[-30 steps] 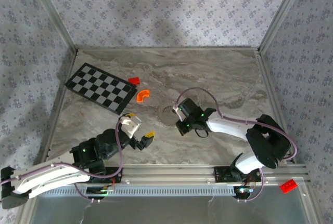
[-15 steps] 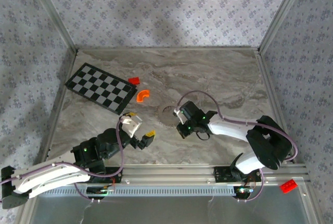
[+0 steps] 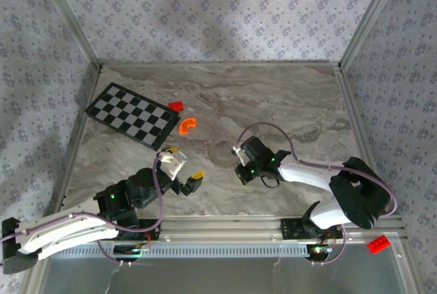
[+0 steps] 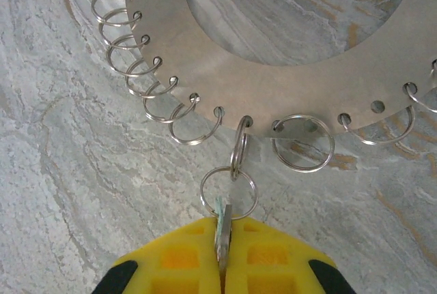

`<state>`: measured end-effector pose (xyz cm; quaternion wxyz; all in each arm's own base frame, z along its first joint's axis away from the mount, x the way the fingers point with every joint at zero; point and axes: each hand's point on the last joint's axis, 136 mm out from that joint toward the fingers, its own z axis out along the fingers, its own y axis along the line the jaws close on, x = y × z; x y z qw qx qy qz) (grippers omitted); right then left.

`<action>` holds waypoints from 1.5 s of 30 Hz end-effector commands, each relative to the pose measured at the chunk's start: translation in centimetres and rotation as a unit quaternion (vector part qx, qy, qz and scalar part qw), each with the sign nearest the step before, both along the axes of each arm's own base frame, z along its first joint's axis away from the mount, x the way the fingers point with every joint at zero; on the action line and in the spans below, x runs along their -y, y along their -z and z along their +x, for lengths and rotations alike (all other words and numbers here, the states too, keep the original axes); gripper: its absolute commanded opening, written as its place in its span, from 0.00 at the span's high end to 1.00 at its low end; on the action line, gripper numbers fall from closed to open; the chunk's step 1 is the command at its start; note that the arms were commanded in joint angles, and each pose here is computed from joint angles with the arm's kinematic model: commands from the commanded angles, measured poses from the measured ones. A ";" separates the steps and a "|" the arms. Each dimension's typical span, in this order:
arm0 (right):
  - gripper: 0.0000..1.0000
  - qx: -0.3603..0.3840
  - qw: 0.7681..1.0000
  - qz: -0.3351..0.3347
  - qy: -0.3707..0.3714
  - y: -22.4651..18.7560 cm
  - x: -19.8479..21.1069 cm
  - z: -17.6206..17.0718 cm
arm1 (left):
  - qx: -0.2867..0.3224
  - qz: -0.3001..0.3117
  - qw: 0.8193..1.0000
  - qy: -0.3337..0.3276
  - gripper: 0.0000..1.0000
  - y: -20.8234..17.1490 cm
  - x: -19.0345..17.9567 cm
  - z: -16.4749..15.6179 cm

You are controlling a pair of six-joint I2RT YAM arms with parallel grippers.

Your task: Put the keys on the keyring

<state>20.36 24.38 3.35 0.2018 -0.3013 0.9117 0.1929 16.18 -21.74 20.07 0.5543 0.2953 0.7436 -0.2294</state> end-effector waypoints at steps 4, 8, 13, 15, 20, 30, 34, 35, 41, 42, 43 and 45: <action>0.92 -0.005 1.000 0.006 0.015 0.1 0.4 -0.2 | 0.014 -0.041 0.999 -0.007 0.00 -2.8 0.2 0.4; 0.88 0.001 1.000 0.010 0.019 -0.2 0.7 -0.2 | 0.013 -0.040 0.999 -0.016 0.00 -2.7 0.2 0.7; 0.80 0.017 0.999 0.017 0.031 -1.0 1.1 0.0 | 0.005 -0.047 0.998 -0.042 0.00 -2.9 -0.1 1.3; 0.76 0.022 0.999 0.022 0.032 -1.4 1.2 -0.1 | 0.003 -0.050 0.998 -0.044 0.00 -3.0 -0.2 1.3; 0.69 0.038 0.998 0.034 0.037 -2.5 1.6 -0.2 | -0.008 -0.060 0.996 -0.060 0.00 -3.2 -0.6 1.5; 0.48 0.165 0.979 0.061 0.102 -8.0 5.8 0.4 | -0.024 -0.049 0.981 -0.184 0.00 -2.7 -4.5 3.6; 0.35 0.201 0.967 0.080 0.133 -9.6 7.7 0.3 | -0.029 0.013 0.976 -0.218 0.00 -1.4 -6.3 4.3; 0.31 0.213 0.964 0.080 0.140 -10.1 8.2 0.5 | -0.030 0.026 0.973 -0.228 0.00 -1.1 -6.8 4.5; 0.00 0.240 0.952 0.074 0.177 -11.7 10.3 1.9 | -0.035 0.035 0.945 -0.322 0.00 -0.4 -11.3 5.9; 0.00 0.240 0.951 0.077 0.179 -11.9 10.4 2.1 | -0.037 0.030 0.942 -0.333 0.00 -0.4 -11.8 6.0; 0.00 0.239 0.951 0.077 0.182 -11.9 10.5 2.3 | -0.039 0.028 0.939 -0.341 0.00 -0.4 -12.3 6.1; 0.00 0.240 0.949 0.078 0.191 -12.0 10.8 2.6 | -0.039 0.025 0.933 -0.357 0.00 -0.6 -13.3 6.2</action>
